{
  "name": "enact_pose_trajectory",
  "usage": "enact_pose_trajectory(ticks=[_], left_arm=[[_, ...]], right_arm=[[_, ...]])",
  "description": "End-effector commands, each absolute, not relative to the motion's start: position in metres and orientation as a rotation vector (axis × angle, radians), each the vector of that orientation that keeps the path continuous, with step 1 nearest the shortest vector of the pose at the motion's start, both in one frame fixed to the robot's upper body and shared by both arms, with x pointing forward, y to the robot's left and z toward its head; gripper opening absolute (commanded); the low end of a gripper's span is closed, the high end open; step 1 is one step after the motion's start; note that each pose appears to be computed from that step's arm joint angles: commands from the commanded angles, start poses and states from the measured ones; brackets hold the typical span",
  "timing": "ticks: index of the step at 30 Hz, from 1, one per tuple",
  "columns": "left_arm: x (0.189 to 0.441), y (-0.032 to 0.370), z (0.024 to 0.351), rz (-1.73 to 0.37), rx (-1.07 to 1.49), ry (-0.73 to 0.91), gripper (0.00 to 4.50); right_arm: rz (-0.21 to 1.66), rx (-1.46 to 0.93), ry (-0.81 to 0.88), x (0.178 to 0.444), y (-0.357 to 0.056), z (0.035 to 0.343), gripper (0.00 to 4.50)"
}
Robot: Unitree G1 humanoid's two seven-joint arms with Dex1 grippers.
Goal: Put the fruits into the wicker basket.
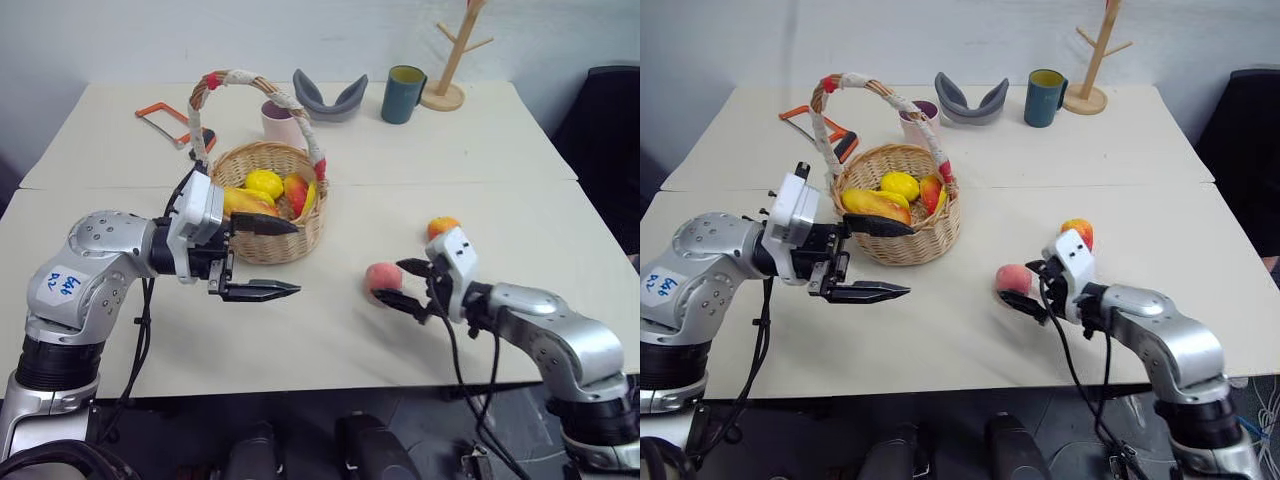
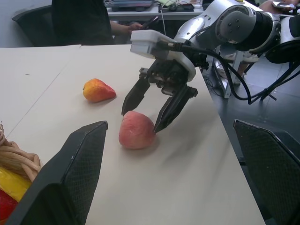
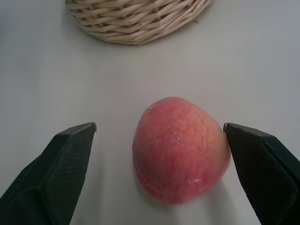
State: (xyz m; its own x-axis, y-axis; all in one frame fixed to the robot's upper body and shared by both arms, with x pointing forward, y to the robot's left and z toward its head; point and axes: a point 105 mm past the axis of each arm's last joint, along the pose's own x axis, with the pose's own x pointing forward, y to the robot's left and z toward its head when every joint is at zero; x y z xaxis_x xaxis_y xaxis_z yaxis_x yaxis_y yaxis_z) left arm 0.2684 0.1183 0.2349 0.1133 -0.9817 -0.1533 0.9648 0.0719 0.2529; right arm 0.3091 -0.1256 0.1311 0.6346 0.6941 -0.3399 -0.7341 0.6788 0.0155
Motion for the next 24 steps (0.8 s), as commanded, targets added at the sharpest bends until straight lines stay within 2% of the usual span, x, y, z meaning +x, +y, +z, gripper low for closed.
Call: enact_pose_trajectory(ticks=[1,4,8,9,11,14,18,21,24], left_arm=[[0.265,0.116,0.242,-1.457,0.367,-0.104,4.50],[0.265,0.117,0.243,-1.451,0.366,-0.106,4.50],[0.266,0.120,0.243,-1.430,0.365,-0.102,4.50],[0.267,0.124,0.243,-1.408,0.352,-0.097,4.50],[0.272,0.137,0.244,-1.334,0.299,-0.086,4.50],[0.278,0.160,0.237,-1.209,0.251,-0.060,4.50],[0.271,0.180,0.230,-1.121,0.239,-0.032,4.50],[0.267,0.191,0.234,-1.070,0.235,-0.038,4.50],[0.267,0.194,0.240,-1.045,0.238,-0.061,4.50]], right_arm=[[0.762,-0.179,0.329,0.319,-0.131,0.129,4.49],[0.764,-0.171,0.328,0.321,-0.129,0.130,4.49],[0.796,-0.167,0.293,0.319,-0.123,0.136,3.36],[0.840,-0.143,0.265,0.315,-0.116,0.143,3.00],[0.970,-0.092,0.168,0.303,-0.095,0.168,2.61],[1.045,-0.039,0.048,0.306,-0.063,0.210,2.56],[1.084,0.004,-0.030,0.320,-0.023,0.255,2.56],[1.095,-0.007,-0.032,0.330,0.006,0.267,2.56],[1.067,-0.071,-0.006,0.345,0.029,0.262,2.56]])
